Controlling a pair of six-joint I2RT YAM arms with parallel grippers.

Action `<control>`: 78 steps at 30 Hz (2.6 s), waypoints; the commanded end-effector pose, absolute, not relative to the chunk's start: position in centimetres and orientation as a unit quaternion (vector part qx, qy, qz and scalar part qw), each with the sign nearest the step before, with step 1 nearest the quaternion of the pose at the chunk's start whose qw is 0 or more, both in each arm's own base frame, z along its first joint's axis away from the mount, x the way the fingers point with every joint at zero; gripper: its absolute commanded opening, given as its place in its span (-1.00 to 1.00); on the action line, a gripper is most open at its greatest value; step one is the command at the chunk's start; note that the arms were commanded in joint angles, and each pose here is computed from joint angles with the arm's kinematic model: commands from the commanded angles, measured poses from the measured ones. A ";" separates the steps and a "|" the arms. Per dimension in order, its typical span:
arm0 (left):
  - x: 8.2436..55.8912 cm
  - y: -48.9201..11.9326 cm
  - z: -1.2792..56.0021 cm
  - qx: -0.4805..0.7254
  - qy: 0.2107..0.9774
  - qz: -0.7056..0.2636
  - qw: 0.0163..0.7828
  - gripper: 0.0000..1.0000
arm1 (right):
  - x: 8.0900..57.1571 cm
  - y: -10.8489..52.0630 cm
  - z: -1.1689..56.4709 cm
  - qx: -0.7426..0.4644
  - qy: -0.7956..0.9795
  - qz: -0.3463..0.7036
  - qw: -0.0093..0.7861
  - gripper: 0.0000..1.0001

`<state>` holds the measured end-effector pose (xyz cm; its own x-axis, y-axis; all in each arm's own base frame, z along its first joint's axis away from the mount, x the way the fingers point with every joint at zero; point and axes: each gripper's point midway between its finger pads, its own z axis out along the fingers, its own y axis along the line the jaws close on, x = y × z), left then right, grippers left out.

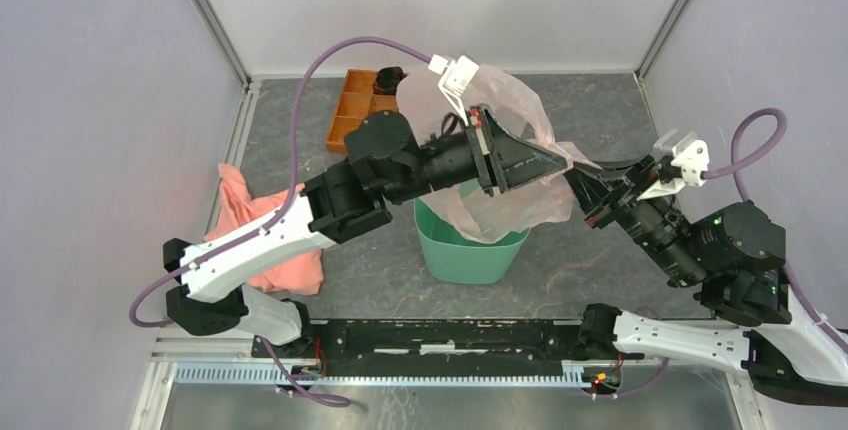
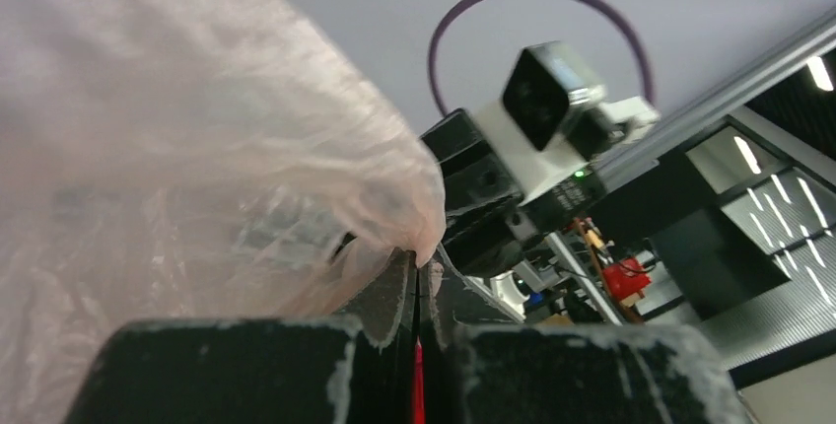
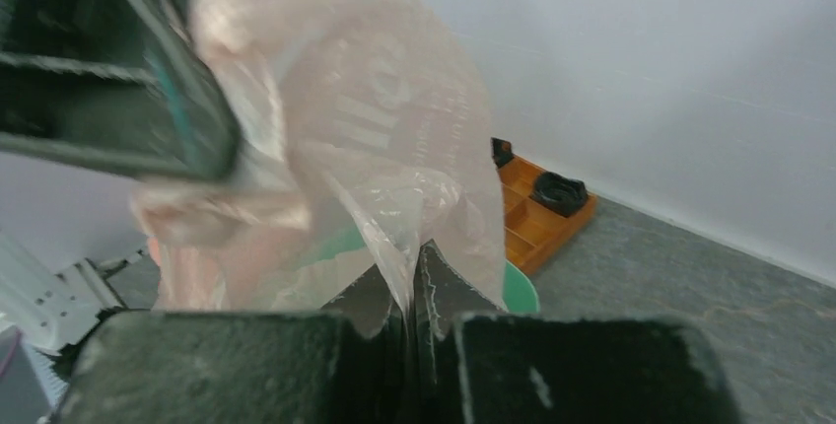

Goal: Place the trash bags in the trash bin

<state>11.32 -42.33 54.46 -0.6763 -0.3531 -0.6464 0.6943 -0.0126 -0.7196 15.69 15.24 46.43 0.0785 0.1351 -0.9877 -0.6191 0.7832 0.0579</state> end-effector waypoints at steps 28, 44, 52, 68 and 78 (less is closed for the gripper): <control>10.4 -39.0 53.9 0.137 0.623 -0.661 0.395 -0.96 | 12.9 20.3 50.7 -0.279 0.411 0.326 0.804 0.43; 9.8 -39.7 53.4 0.161 0.632 -0.657 0.377 -0.96 | 9.8 22.9 53.3 -0.344 0.328 0.373 0.797 -0.22; 9.8 -38.1 54.3 0.157 0.625 -0.653 0.398 -0.81 | 10.5 23.0 52.4 -0.338 0.343 0.362 0.798 -0.77; 16.3 -25.5 51.6 0.073 0.706 -0.408 0.574 1.00 | 16.1 18.5 48.5 -0.204 0.517 0.286 0.780 -0.99; 22.5 -19.4 47.0 -0.055 0.740 -0.213 0.636 1.00 | 14.4 18.4 49.5 -0.224 0.514 0.326 0.761 -0.99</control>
